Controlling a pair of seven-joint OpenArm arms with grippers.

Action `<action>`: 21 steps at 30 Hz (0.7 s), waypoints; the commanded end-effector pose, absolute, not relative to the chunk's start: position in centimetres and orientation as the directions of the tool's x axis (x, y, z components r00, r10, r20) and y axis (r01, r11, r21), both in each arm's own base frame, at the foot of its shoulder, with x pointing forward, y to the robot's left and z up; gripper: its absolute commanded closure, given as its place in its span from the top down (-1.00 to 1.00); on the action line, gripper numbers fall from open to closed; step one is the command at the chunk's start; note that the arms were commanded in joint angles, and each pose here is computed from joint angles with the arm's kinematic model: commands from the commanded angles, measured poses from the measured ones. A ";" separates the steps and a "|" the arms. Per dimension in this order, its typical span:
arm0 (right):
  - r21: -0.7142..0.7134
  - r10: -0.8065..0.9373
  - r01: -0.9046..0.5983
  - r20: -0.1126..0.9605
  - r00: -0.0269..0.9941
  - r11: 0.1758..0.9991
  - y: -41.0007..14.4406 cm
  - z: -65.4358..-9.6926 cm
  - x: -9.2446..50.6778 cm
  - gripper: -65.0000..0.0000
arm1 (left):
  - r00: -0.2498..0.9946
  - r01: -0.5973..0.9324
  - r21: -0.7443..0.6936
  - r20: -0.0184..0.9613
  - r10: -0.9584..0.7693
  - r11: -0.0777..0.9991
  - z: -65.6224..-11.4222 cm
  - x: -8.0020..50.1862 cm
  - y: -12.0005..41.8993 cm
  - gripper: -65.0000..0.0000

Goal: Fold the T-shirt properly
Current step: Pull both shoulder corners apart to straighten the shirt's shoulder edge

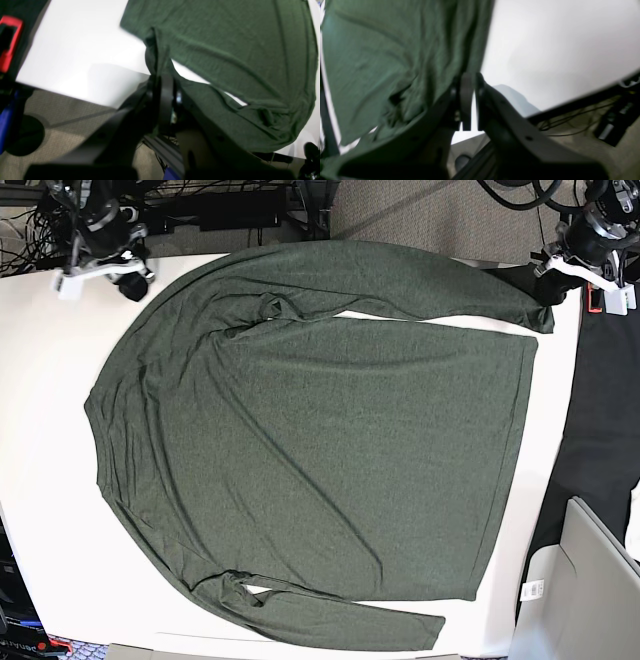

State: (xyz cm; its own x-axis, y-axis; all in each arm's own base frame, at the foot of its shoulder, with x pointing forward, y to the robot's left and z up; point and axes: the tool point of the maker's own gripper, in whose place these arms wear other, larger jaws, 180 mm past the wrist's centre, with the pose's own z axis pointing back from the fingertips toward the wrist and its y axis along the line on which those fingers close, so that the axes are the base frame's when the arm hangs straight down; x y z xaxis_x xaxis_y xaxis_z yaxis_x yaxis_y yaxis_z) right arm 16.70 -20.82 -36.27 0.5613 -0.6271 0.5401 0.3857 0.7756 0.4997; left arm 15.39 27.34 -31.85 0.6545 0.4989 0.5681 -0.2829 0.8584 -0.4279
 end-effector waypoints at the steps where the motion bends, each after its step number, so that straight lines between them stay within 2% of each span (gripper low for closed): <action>1: 0.502 -0.615 0.363 0.562 0.553 0.785 -20.7 -35.7 17.1 -0.66 | 0.648 -0.265 -0.426 0.586 0.487 0.865 -31.2 15.7 27.4 -1.00; 4: 0.494 -0.637 0.406 0.528 0.562 0.768 -20.3 -36.6 16.7 -0.31 | 0.647 -0.263 -0.426 0.587 0.486 0.866 -31.2 15.7 27.4 -1.00; 8: 0.494 -0.686 0.478 0.477 0.549 0.726 -19.8 -37.6 16.9 0.00 | 0.646 -0.262 -0.426 0.588 0.486 0.866 -31.1 15.8 27.4 -1.00; 21: 0.528 -0.728 0.508 0.413 0.547 0.681 -18.5 -40.3 18.7 0.03 | 0.647 -0.263 -0.428 0.587 0.488 0.864 -31.2 15.7 27.4 -1.00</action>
